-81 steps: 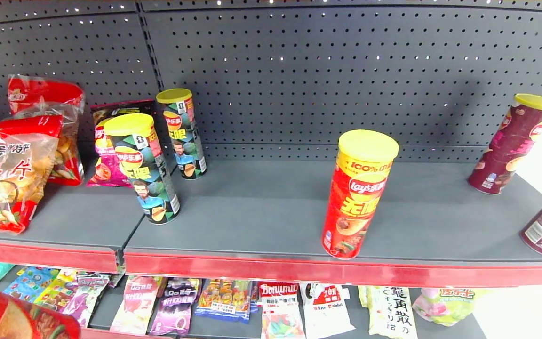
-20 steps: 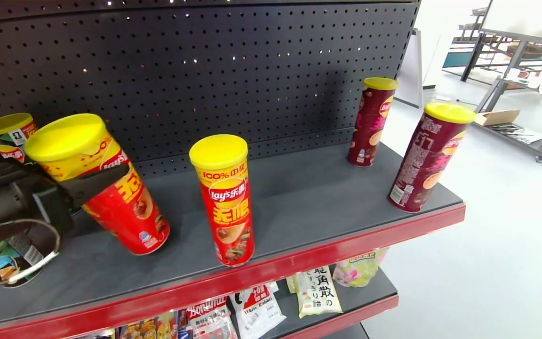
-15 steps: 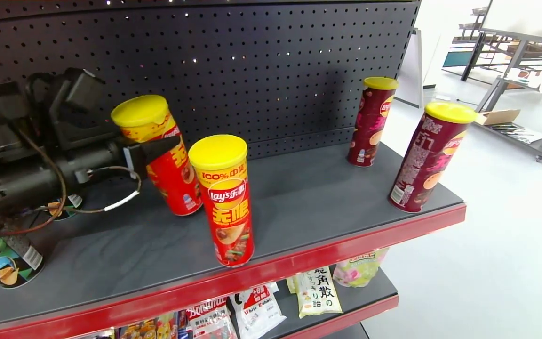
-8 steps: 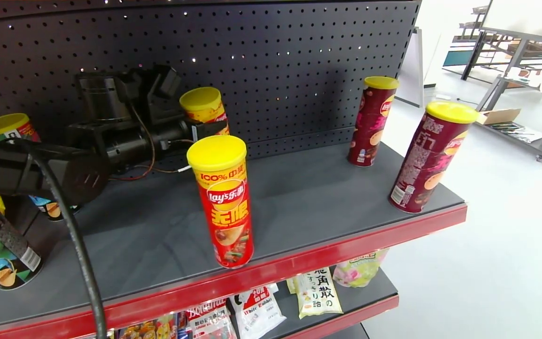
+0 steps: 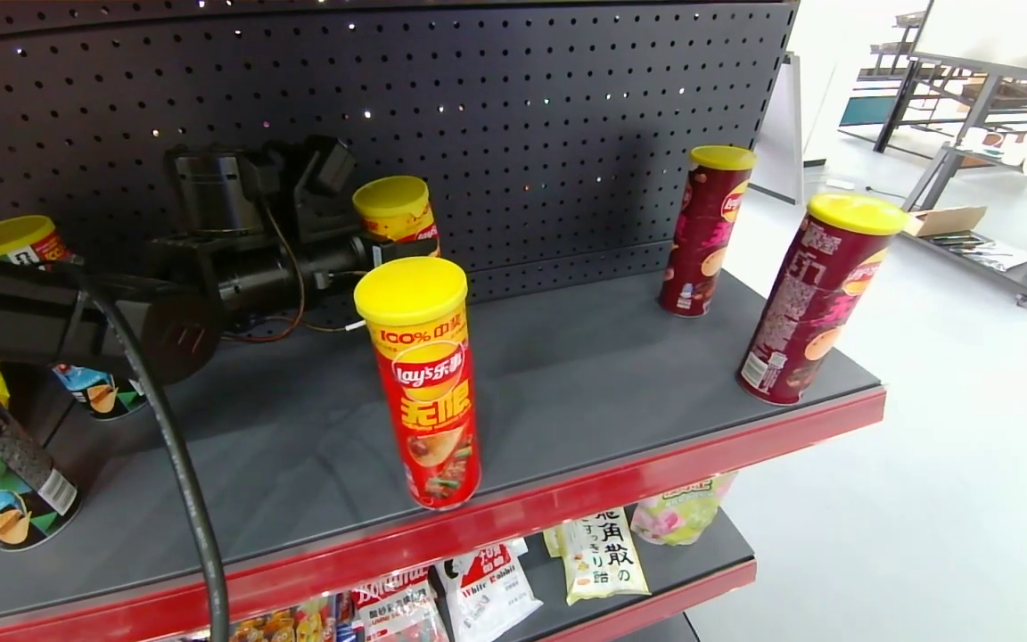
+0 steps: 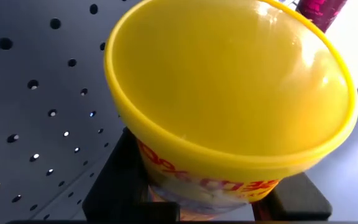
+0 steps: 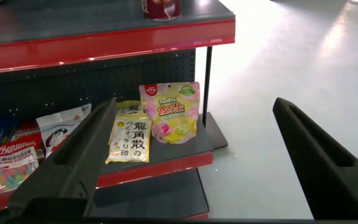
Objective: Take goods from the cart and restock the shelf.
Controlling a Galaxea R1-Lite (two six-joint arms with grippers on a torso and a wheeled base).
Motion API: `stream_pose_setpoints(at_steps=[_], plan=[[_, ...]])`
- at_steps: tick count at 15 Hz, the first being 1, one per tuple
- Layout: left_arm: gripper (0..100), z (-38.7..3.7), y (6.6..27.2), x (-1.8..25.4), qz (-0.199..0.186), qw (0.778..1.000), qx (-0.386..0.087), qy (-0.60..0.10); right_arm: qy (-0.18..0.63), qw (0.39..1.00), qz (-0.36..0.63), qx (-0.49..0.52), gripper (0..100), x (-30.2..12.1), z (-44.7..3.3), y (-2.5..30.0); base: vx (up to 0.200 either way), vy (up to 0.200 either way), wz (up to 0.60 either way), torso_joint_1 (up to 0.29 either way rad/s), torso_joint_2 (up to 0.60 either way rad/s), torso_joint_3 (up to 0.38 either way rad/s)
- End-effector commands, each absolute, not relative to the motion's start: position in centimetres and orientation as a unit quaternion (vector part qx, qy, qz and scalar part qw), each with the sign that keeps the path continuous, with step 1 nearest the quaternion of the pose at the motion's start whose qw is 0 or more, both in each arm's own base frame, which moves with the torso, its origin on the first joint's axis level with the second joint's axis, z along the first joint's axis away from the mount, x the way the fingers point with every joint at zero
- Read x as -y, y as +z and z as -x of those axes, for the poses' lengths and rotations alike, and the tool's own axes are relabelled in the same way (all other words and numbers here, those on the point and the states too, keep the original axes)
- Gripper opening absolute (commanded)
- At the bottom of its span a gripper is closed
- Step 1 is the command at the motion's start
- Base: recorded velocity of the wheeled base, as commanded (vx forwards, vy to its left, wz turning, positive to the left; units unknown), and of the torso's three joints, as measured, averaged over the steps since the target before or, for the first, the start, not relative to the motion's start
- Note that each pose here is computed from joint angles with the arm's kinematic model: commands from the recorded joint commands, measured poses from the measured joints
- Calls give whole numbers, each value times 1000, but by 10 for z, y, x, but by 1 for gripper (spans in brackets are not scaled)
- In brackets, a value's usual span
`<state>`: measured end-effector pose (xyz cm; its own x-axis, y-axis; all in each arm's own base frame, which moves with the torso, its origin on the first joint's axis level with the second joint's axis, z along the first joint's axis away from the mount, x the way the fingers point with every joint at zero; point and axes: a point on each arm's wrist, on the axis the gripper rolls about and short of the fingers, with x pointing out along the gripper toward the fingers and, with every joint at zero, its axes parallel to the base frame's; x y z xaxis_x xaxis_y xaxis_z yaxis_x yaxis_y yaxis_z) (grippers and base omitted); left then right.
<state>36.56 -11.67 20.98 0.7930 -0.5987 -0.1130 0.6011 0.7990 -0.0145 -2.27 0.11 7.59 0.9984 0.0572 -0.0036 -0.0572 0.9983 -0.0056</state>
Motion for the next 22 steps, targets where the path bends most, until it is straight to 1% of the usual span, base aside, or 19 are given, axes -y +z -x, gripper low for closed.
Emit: stream_pose_setpoints(at_steps=[1,2,5,8,12,15,16,22], plan=[[0,-360,220,115,-11,946,-45,-320,29,1000,3,-1,100,-1,23,76,0,0,0,0,0,0],[0,-356,224,113,-12,946,-46,-321,29,1000,3,-1,100,-1,23,76,0,0,0,0,0,0],[0,-346,229,105,-12,948,-62,-313,29,1000,3,-2,100,-1,23,75,0,0,0,0,0,0],[0,-342,231,104,-12,947,-61,-314,29,1000,3,-1,100,-1,23,76,0,0,0,0,0,0],[0,-340,222,107,-12,944,-75,-322,29,1000,3,-2,100,-1,23,75,0,0,0,0,0,0],[0,-341,219,108,-12,943,-79,-324,29,1000,3,-1,100,-1,23,76,0,0,0,0,0,0],[0,-342,216,113,-11,937,-81,-341,29,1000,3,-1,100,-1,23,76,0,0,0,0,0,0],[0,-344,212,116,-12,935,-87,-343,29,1000,3,-1,100,-1,23,76,0,0,0,0,0,0]])
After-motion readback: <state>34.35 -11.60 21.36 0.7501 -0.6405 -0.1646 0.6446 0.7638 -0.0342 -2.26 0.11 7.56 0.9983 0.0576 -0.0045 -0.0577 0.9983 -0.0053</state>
